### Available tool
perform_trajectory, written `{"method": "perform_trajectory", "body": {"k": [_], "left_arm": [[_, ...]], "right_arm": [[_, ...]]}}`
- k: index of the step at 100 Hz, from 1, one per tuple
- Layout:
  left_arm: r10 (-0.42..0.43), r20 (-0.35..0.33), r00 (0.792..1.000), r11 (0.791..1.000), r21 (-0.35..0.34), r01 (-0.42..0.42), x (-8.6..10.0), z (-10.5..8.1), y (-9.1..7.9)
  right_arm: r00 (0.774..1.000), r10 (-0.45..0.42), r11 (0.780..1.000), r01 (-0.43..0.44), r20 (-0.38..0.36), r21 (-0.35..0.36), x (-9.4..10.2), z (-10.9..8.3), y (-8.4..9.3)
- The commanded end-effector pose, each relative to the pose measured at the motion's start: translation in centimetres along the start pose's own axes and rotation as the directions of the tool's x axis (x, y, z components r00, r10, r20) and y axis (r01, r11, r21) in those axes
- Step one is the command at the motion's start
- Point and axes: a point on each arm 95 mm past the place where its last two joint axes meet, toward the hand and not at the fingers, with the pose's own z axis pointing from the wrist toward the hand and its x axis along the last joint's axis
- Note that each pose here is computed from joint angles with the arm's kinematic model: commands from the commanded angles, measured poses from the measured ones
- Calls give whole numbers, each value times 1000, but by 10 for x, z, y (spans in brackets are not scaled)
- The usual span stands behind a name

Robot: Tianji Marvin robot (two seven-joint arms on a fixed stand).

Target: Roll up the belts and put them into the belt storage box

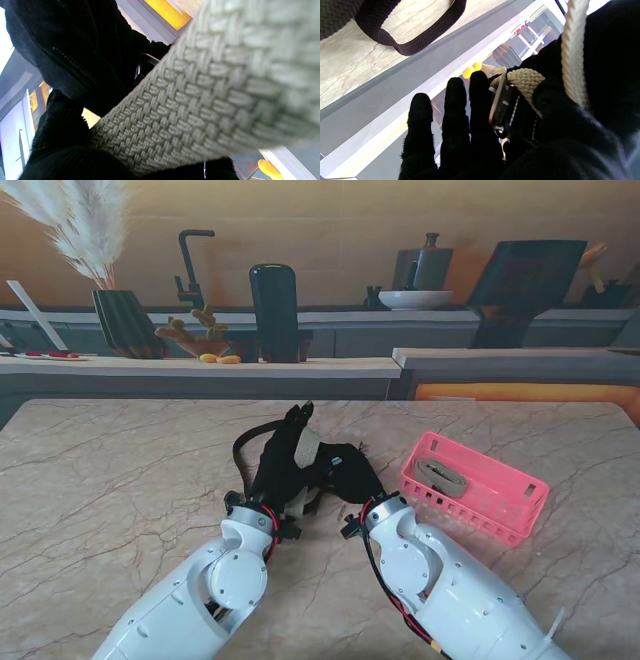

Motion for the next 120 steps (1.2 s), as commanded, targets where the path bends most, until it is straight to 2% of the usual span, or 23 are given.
{"method": "perform_trajectory", "body": {"k": [1, 33, 49, 66, 88, 120], "left_arm": [[-17, -1, 1000, 1000, 1, 17, 2, -1, 3], [-56, -17, 998, 997, 57, 57, 7, -4, -5], [-84, -2, 996, 996, 36, 84, 7, -4, 0], [-130, 42, 991, 991, 19, 129, 5, -3, 8], [-199, 70, 978, 980, 25, 198, 7, -3, 13], [-243, 65, 968, 969, 50, 240, 9, -5, 12]], "right_arm": [[999, 16, 1000, -17, -29, -21, 12, 2, -2], [1000, 10, 998, -10, 0, -65, 10, -1, 5], [1000, 19, 997, -19, -2, -78, 13, 0, 5], [1000, 18, 997, -20, -24, -80, 16, 0, 5], [999, 11, 997, -14, -35, -77, 17, 0, 4], [1000, -7, 998, 9, 30, -70, 14, -3, 5]]}}
